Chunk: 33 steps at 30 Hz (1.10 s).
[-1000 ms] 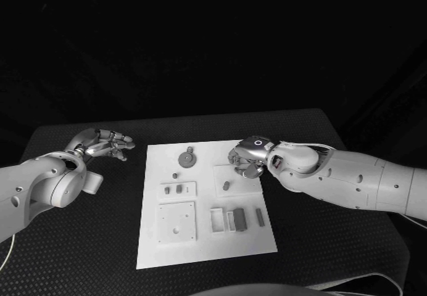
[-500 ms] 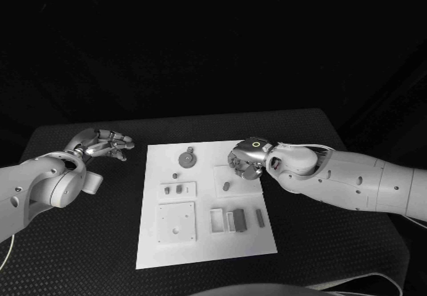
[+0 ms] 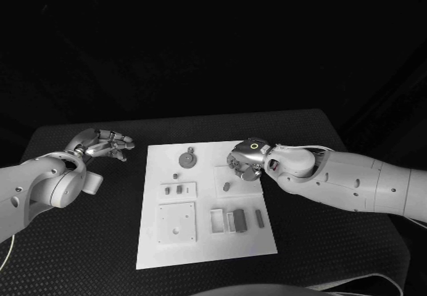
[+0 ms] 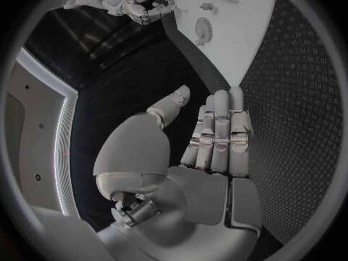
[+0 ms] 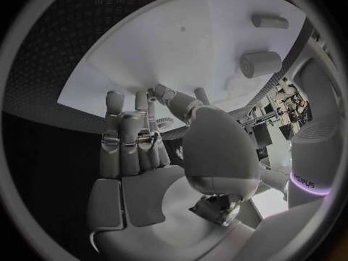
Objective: Assemble the parts on the task board
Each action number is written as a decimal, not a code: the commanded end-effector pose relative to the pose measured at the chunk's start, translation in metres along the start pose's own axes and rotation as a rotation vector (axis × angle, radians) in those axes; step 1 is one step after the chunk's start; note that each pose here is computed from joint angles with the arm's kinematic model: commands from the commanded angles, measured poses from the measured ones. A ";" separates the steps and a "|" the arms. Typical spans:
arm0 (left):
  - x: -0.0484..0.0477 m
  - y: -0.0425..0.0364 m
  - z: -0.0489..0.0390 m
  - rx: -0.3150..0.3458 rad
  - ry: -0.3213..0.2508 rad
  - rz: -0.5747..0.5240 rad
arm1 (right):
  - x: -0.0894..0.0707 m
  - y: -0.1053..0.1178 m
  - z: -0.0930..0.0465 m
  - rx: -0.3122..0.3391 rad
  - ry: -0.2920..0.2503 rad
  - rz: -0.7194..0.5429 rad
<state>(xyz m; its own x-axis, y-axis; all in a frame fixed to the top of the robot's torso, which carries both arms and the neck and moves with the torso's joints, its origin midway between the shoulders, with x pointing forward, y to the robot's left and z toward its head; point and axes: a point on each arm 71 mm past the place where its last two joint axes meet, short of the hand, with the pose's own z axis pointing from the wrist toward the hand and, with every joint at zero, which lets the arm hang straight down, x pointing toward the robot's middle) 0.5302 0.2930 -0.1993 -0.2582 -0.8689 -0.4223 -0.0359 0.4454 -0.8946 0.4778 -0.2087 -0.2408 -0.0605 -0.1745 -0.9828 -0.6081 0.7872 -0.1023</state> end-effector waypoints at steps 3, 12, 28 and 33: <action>0.0013 -0.0019 0.0003 0.013 0.006 0.000 | 0.005 0.006 -0.002 -0.024 0.029 0.009; 0.0010 -0.0019 0.0004 0.013 0.003 0.001 | 0.005 0.004 -0.006 -0.027 0.007 -0.007; 0.0005 -0.0015 0.0002 0.012 0.001 0.001 | 0.010 -0.004 -0.010 -0.006 0.018 -0.033; 0.0002 -0.0013 0.0002 0.011 0.001 0.001 | 0.010 -0.005 -0.010 -0.003 0.003 -0.029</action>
<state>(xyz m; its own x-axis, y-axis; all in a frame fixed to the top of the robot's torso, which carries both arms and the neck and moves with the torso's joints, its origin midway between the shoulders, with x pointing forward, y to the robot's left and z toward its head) 0.5303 0.2935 -0.1992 -0.2566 -0.8691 -0.4229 -0.0361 0.4458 -0.8944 0.4725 -0.2145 -0.2428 -0.0332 -0.1719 -0.9845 -0.6199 0.7763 -0.1147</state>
